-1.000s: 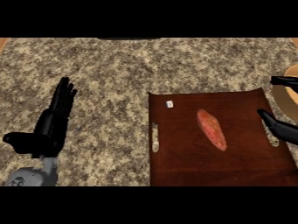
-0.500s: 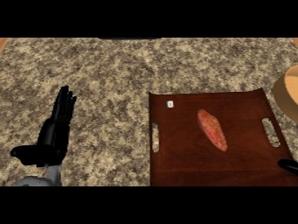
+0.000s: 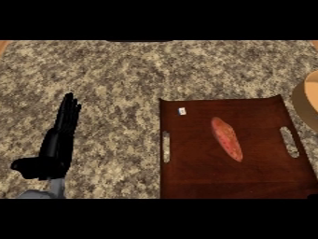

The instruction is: Pick the sweet potato from the tray and place it in the pot

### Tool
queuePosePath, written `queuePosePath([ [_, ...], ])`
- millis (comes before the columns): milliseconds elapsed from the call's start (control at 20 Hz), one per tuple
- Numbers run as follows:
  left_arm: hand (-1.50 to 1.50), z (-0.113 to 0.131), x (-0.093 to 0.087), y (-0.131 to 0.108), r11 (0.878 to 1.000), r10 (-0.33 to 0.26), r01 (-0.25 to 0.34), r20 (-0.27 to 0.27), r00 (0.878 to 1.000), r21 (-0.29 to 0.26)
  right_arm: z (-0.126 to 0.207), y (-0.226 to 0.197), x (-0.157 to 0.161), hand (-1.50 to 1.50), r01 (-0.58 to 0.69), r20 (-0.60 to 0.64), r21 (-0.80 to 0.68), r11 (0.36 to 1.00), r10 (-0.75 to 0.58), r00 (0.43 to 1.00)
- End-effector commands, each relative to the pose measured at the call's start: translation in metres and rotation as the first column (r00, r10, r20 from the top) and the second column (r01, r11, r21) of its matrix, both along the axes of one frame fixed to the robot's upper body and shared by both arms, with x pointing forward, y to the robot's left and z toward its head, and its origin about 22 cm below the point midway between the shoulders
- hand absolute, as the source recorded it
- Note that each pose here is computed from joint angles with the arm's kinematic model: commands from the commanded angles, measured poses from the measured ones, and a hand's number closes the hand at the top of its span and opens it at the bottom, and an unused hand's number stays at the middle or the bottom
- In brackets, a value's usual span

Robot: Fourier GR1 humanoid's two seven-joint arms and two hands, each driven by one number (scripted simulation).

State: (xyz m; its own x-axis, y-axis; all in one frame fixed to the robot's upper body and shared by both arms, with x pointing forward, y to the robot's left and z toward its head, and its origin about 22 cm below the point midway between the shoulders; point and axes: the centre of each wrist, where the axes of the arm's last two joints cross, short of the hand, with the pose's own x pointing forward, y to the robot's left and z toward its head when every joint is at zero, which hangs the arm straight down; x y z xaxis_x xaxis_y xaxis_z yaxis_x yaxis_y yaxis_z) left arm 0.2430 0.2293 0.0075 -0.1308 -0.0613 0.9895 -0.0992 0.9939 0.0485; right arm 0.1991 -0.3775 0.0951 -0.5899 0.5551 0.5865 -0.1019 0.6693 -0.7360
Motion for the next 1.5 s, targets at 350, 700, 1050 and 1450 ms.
queuePosePath([
  [350, 0.0, 0.005, 0.007, 0.002, 1.0, 0.0, 0.0, -0.005, 1.0, -0.004, -0.005, 0.097, 0.011, -1.5, 0.032, -0.184, -0.227, 0.973, -0.075, 0.98],
  [700, 0.0, -0.007, -0.009, -0.002, 1.0, -0.026, 0.026, -0.002, 1.0, -0.012, -0.012, 0.099, 0.034, -1.5, 0.064, -0.247, -0.381, 0.922, -0.168, 0.954],
  [1050, 0.0, -0.002, 0.005, 0.003, 1.0, -0.005, 0.005, 0.0, 1.0, -0.017, -0.041, 0.104, 0.05, -1.5, 0.015, -0.295, -0.348, 0.937, -0.124, 0.947],
  [1450, 0.0, -0.009, -0.002, -0.008, 1.0, 0.008, -0.008, -0.009, 1.0, -0.004, -0.066, 0.117, 0.053, -1.5, 0.029, -0.276, -0.384, 0.923, -0.145, 0.95],
])
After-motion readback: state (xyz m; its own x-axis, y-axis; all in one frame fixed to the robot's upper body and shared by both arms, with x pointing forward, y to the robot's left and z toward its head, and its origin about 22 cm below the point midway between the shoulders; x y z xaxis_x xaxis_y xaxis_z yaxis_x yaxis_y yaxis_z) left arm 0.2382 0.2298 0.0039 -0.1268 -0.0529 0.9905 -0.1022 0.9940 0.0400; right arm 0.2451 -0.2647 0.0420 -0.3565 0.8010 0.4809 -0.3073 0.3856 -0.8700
